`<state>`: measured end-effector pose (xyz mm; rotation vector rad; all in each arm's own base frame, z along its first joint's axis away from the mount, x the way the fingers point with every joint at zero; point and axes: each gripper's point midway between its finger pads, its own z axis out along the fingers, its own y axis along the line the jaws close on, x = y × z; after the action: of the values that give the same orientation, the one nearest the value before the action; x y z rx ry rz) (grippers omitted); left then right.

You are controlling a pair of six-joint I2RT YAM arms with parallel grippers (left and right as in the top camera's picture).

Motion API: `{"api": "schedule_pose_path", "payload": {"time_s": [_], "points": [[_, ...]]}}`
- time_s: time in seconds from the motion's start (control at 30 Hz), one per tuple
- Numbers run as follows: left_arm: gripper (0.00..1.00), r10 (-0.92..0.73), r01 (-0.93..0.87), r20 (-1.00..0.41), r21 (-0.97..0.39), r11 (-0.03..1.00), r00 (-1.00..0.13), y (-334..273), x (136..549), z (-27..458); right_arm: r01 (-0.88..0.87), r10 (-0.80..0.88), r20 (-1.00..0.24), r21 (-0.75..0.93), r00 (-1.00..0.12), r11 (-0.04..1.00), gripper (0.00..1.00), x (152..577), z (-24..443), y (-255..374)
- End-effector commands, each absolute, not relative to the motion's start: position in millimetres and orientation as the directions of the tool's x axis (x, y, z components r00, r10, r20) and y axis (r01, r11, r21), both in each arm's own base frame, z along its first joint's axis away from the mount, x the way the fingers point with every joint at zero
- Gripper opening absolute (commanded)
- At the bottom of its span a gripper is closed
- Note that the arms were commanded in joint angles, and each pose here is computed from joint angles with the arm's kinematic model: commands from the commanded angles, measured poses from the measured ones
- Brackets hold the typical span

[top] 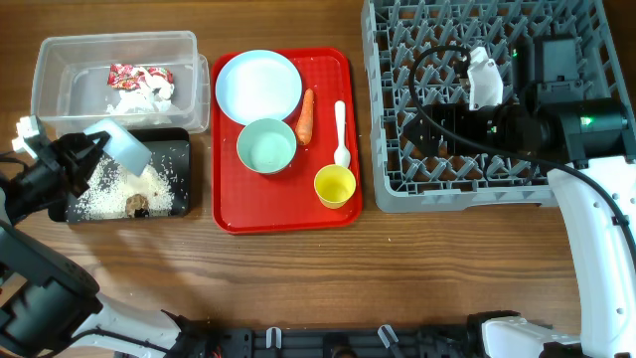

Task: Sort waste into correct bins and load items into the dishwasher rack
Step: 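Carry the emptied rice bowl back to the red tray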

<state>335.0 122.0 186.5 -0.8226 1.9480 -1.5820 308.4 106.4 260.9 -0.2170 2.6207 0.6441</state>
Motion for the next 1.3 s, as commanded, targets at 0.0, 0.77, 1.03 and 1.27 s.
{"api": "schedule_pose_path", "payload": {"time_s": [0.0,0.77,1.03,1.27], "points": [[0.04,-0.730,-0.217,0.117,-0.975,0.043,-0.673,122.7,333.0,188.9,-0.246,-0.044,-0.446,0.405,-0.894,0.881,1.00,310.1,263.7,107.1],[0.04,-0.087,0.006,-0.090,-0.723,0.691,-0.992,-78.1,305.2,170.5,-0.247,-0.048,-0.447,0.401,-0.893,0.882,1.00,310.2,263.5,106.5],[0.04,-0.067,-0.066,-0.073,-0.008,0.998,-0.995,-126.9,270.8,120.7,-0.245,-0.048,-0.445,0.397,-0.894,0.885,1.00,310.0,262.9,105.7],[0.04,0.044,0.026,-0.207,0.089,0.996,-0.977,-176.9,259.0,83.1,-0.226,-0.051,-0.442,0.354,-0.896,0.908,1.00,311.0,258.9,97.6]]}}
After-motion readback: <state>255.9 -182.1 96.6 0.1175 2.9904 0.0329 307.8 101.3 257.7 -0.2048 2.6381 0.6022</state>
